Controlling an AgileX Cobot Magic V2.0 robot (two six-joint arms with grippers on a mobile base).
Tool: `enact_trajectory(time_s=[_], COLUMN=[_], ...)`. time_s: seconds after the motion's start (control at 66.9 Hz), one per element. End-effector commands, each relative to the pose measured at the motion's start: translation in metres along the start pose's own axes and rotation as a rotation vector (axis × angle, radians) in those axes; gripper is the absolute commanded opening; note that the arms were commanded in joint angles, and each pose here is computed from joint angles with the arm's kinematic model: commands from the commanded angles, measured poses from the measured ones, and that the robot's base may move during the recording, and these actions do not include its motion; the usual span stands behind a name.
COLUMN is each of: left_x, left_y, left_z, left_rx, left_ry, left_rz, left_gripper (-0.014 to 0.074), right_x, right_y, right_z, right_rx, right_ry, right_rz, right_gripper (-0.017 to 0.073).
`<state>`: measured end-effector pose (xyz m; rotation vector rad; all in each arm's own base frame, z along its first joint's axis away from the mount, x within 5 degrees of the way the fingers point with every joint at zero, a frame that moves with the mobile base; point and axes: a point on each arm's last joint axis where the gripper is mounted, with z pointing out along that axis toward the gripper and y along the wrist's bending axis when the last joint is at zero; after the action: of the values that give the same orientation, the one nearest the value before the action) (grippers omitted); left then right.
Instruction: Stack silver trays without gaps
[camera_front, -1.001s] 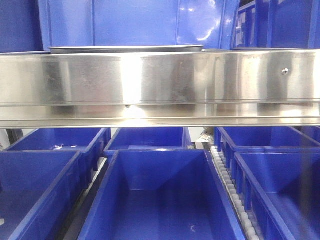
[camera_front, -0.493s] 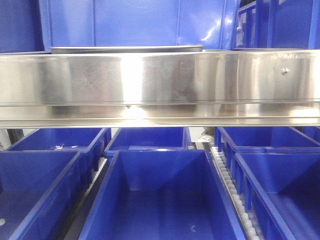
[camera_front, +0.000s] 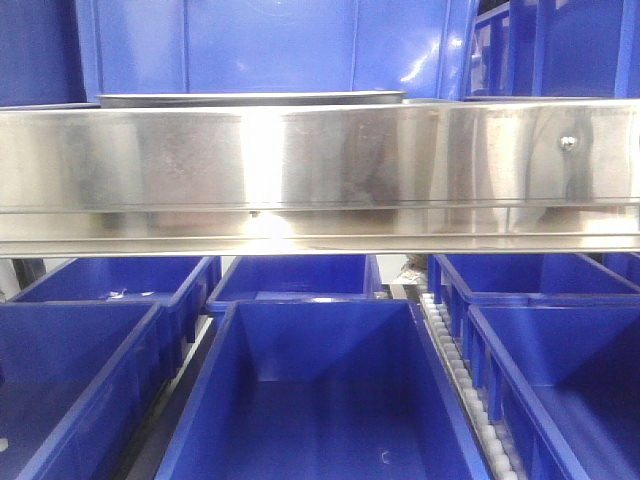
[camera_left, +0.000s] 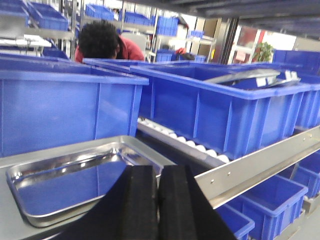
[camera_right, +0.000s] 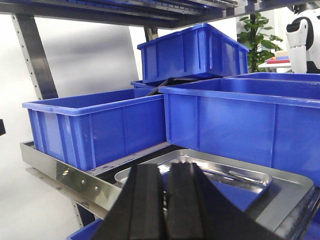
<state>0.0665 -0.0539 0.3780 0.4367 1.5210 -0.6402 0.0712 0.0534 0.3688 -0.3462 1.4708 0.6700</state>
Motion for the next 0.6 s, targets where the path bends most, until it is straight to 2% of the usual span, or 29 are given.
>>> enact_trajectory(time_s=[0.0, 0.583], left_x=[-0.0017, -0.0021], left_y=[-0.0008, -0.0009], left_z=[-0.0032, -0.0032], left_rx=[0.012, 0.013], left_ry=[-0.021, -0.025], left_rz=[0.004, 0.004], left_gripper=[-0.0007, -0.0007], right_x=[-0.0001, -0.0002], right_y=[0.0004, 0.0005], right_z=[-0.0011, -0.001], right_rx=[-0.007, -0.008], right_ry=[-0.011, -0.012], right_rz=[-0.022, -0.022], right_gripper=[-0.0017, -0.0017])
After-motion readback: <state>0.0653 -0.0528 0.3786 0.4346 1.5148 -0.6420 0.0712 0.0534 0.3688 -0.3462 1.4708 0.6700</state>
